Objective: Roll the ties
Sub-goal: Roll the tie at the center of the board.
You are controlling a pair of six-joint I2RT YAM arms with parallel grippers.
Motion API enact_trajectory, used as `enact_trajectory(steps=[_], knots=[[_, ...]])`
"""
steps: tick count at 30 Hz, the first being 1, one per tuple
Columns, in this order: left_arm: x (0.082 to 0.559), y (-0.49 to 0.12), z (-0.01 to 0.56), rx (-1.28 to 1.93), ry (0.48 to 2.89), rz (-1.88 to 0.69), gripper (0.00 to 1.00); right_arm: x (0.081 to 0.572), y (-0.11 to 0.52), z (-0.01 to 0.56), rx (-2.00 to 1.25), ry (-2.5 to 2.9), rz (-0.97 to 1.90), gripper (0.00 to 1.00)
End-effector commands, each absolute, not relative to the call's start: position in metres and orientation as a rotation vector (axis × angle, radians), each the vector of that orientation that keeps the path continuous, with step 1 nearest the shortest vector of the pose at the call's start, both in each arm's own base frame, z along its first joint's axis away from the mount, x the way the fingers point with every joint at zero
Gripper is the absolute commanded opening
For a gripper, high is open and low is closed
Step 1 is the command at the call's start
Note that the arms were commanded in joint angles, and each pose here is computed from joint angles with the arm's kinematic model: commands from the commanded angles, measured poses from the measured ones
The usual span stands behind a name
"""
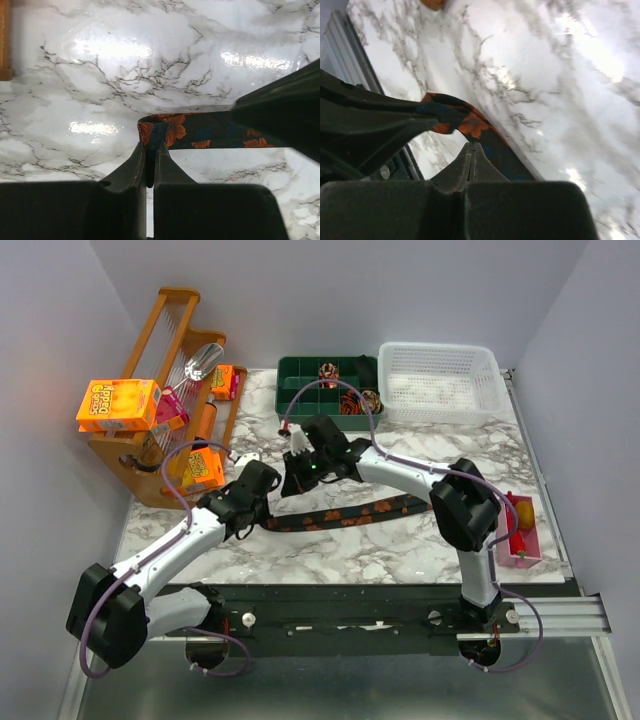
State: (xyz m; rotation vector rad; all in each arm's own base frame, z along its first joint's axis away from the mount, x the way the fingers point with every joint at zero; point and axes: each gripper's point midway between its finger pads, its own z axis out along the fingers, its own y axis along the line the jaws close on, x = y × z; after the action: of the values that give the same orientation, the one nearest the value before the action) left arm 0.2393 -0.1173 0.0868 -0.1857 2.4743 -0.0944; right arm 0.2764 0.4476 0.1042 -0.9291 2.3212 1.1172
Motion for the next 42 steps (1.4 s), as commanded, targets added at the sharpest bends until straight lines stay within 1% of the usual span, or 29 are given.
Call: enact_trajectory(steps=[1, 7, 17, 20, 21, 23, 24, 27, 28, 30, 38, 42], knots=[[0.238, -0.105, 0.086, -0.158, 2.483, 0.025, 0.00, 0.293, 0.415, 0.099, -0.875, 2.355, 0.985, 0.01], [0.237, -0.120, 0.072, -0.086, 2.527, 0.057, 0.00, 0.295, 0.391, 0.086, -0.834, 2.401, 0.932, 0.00], [0.242, -0.160, 0.059, 0.026, 2.555, 0.040, 0.00, 0.288, 0.385, 0.077, -0.834, 2.434, 0.934, 0.00], [0.243, -0.171, 0.055, 0.046, 2.564, 0.021, 0.03, 0.287, 0.385, 0.074, -0.832, 2.443, 0.935, 0.00], [0.241, -0.176, 0.054, 0.063, 2.566, 0.008, 0.06, 0.287, 0.385, 0.074, -0.833, 2.443, 0.934, 0.00], [0.241, -0.185, 0.053, 0.063, 2.567, -0.027, 0.16, 0.286, 0.384, 0.073, -0.836, 2.446, 0.934, 0.00], [0.239, -0.189, 0.052, 0.076, 2.569, -0.036, 0.30, 0.286, 0.385, 0.072, -0.836, 2.446, 0.934, 0.00], [0.239, -0.196, 0.049, 0.066, 2.573, -0.051, 0.46, 0.286, 0.384, 0.070, -0.837, 2.450, 0.931, 0.01], [0.237, -0.197, 0.047, 0.074, 2.577, -0.051, 0.49, 0.286, 0.383, 0.070, -0.839, 2.448, 0.926, 0.00], [0.236, -0.200, 0.042, 0.069, 2.589, -0.060, 0.50, 0.286, 0.383, 0.070, -0.839, 2.450, 0.923, 0.00], [0.231, -0.222, 0.031, 0.041, 2.597, -0.245, 0.51, 0.283, 0.381, 0.066, -0.846, 2.461, 0.921, 0.00], [0.227, -0.226, 0.027, 0.024, 2.609, -0.284, 0.51, 0.279, 0.382, 0.067, -0.857, 2.462, 0.947, 0.00]])
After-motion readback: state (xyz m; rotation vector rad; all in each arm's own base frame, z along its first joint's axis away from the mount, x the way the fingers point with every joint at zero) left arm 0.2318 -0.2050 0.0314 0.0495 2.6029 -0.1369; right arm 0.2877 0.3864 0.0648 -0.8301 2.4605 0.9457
